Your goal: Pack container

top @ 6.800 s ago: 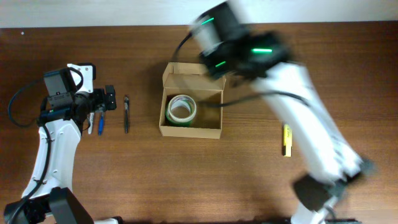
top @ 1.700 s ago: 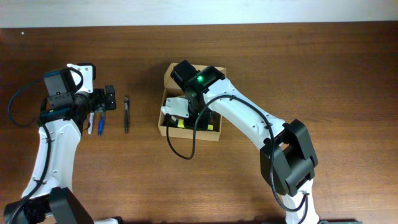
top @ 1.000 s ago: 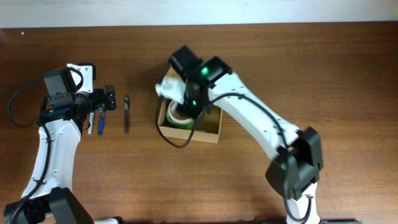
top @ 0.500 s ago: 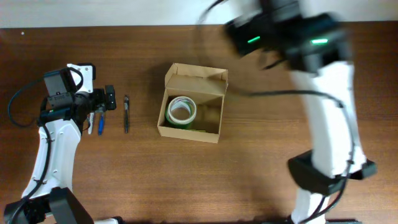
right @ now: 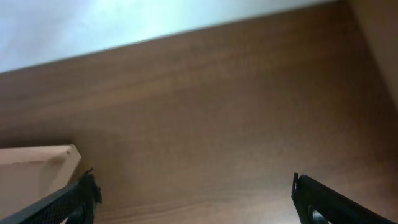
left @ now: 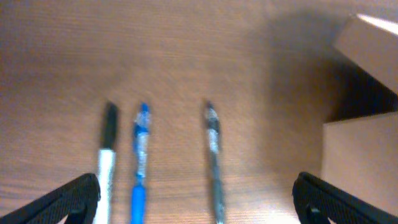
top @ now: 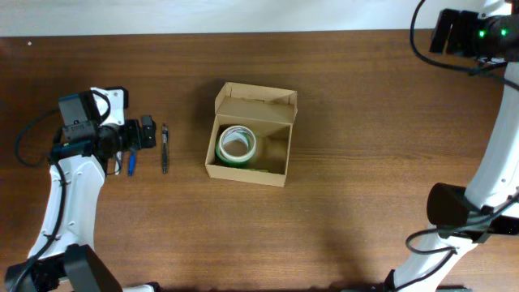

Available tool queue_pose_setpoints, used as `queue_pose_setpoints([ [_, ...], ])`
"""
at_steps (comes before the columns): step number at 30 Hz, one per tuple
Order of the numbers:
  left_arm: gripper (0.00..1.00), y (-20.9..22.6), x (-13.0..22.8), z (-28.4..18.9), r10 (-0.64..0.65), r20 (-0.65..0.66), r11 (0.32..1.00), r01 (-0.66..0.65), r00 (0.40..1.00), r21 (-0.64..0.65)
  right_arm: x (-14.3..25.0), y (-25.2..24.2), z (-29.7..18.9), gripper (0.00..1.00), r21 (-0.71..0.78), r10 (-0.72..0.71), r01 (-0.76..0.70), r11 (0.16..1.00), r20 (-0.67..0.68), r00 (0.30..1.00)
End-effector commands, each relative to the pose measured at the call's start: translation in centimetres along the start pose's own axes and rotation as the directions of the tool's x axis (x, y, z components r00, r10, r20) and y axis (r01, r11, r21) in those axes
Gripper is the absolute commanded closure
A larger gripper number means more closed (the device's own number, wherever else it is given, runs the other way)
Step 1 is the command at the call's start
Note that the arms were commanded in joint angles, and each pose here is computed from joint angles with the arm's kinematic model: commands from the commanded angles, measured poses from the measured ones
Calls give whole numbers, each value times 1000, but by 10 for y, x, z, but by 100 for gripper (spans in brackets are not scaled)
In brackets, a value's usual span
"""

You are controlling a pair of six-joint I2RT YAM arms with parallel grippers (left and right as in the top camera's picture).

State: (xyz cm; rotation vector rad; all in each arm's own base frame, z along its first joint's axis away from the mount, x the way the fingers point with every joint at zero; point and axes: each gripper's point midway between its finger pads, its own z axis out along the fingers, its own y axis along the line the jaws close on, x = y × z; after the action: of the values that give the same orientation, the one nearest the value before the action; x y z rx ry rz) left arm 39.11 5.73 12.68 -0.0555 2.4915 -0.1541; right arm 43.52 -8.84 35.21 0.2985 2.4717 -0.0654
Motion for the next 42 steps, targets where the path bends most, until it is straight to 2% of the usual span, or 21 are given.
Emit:
queue_pose_setpoints([
  [1,1,-18,5,-1,-46,-30,993,49,998,110,15,-5,25,1,-7,34,-35,999,-91,995],
  [2,0,-21,8,-1,-51,-45,991,56,998,124,19,-6,30,1,-5,36,-37,999,-110,993],
  [4,20,-23,14,-2,-103,-77,985,113,992,131,25,-7,36,1,-3,38,-38,999,-138,990],
  [5,24,-24,17,-3,-131,-92,981,142,987,129,28,-7,39,1,-1,38,-39,999,-151,988],
  [9,24,-22,23,-8,-153,-134,980,168,979,105,35,-7,45,1,0,38,-39,999,-182,983],
  [12,23,-8,17,-16,-150,-141,988,153,979,14,36,-7,46,1,0,39,-39,999,-185,982],
  [15,23,5,5,-26,-93,-136,995,87,986,-53,36,-7,46,1,0,39,-39,999,-185,982],
  [18,23,12,-1,-31,-25,-190,997,10,981,-80,36,-7,46,1,0,39,-39,999,-185,982],
  [25,23,35,2,-22,-16,-433,990,-47,901,-133,36,-7,46,1,0,39,-39,999,-185,982],
  [30,27,44,2,-6,9,-514,992,-72,857,-102,36,-7,46,1,0,39,-39,999,-185,982],
  [37,32,57,35,16,70,-643,989,-137,763,-54,36,-7,46,1,1,39,-39,999,-185,982],
  [42,37,71,36,30,35,-639,986,-131,768,-103,36,-7,46,1,1,39,-39,999,-185,982],
])
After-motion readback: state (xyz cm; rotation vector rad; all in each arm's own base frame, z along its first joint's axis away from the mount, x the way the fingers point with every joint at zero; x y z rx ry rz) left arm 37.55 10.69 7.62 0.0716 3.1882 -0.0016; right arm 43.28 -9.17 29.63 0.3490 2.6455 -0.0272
